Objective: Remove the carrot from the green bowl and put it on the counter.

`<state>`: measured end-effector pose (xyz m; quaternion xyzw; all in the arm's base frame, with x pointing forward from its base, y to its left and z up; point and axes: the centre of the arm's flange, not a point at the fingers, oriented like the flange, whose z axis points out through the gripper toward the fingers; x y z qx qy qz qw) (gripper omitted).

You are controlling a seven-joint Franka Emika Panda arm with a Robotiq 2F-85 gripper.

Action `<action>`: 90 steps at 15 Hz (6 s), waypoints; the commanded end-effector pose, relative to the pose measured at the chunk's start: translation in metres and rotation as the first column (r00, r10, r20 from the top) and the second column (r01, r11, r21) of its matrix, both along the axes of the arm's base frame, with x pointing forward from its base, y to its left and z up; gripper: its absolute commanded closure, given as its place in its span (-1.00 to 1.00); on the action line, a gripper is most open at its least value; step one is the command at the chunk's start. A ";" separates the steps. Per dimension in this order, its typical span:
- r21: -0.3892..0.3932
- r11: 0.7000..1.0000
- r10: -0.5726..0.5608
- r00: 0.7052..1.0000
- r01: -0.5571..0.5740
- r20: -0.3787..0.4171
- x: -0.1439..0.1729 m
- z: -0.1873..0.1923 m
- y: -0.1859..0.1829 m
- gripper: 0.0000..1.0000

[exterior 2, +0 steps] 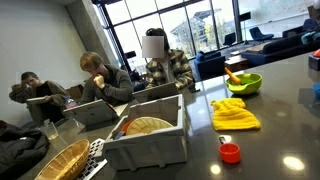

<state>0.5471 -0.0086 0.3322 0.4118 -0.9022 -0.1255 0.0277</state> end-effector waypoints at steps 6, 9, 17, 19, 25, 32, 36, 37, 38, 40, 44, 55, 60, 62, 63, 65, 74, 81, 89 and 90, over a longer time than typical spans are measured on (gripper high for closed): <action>0.122 0.992 0.010 0.970 -0.040 0.241 0.006 0.108 0.089 -1.00; 0.108 0.994 -0.028 0.949 -0.006 0.313 0.010 0.147 0.159 -1.00; -0.118 0.949 -0.230 0.900 0.291 0.369 0.041 0.158 0.163 -1.00; -0.114 0.924 -0.304 0.882 0.365 0.361 0.053 0.161 0.136 -1.00; -0.047 0.816 -0.532 0.781 0.576 0.326 0.061 0.163 0.043 -1.00; 0.258 0.672 -0.736 0.663 0.694 0.134 0.092 0.129 0.028 -1.00; 0.358 0.687 -0.705 0.700 0.632 0.116 0.110 0.121 0.118 -1.00; 0.372 0.697 -0.690 0.714 0.613 0.117 0.113 0.121 0.145 -1.00; 0.378 0.709 -0.676 0.726 0.596 0.123 0.116 0.121 0.172 -1.00; 0.391 0.728 -0.655 0.739 0.562 0.157 0.120 0.122 0.225 -1.00; 0.361 0.793 -0.597 0.745 0.492 0.297 0.135 0.117 0.314 -1.00; 0.201 0.896 -0.430 0.659 0.397 0.617 0.170 0.142 0.372 -1.00; 0.135 0.888 -0.408 0.620 0.439 0.670 0.177 0.142 0.346 -1.00; 0.109 0.884 -0.406 0.632 0.454 0.661 0.175 0.133 0.343 -1.00; 0.091 0.882 -0.403 0.641 0.462 0.654 0.173 0.127 0.342 -1.00; 0.057 0.883 -0.391 0.662 0.466 0.639 0.168 0.115 0.341 -1.00; -0.020 0.874 -0.386 0.718 0.485 0.579 0.153 0.080 0.336 -1.00; -0.102 0.867 -0.381 0.782 0.487 0.494 0.159 0.049 0.333 -1.00; -0.114 0.886 -0.361 0.823 0.450 0.439 0.182 0.031 0.354 -1.00; -0.115 0.883 -0.365 0.820 0.455 0.441 0.188 0.028 0.355 -1.00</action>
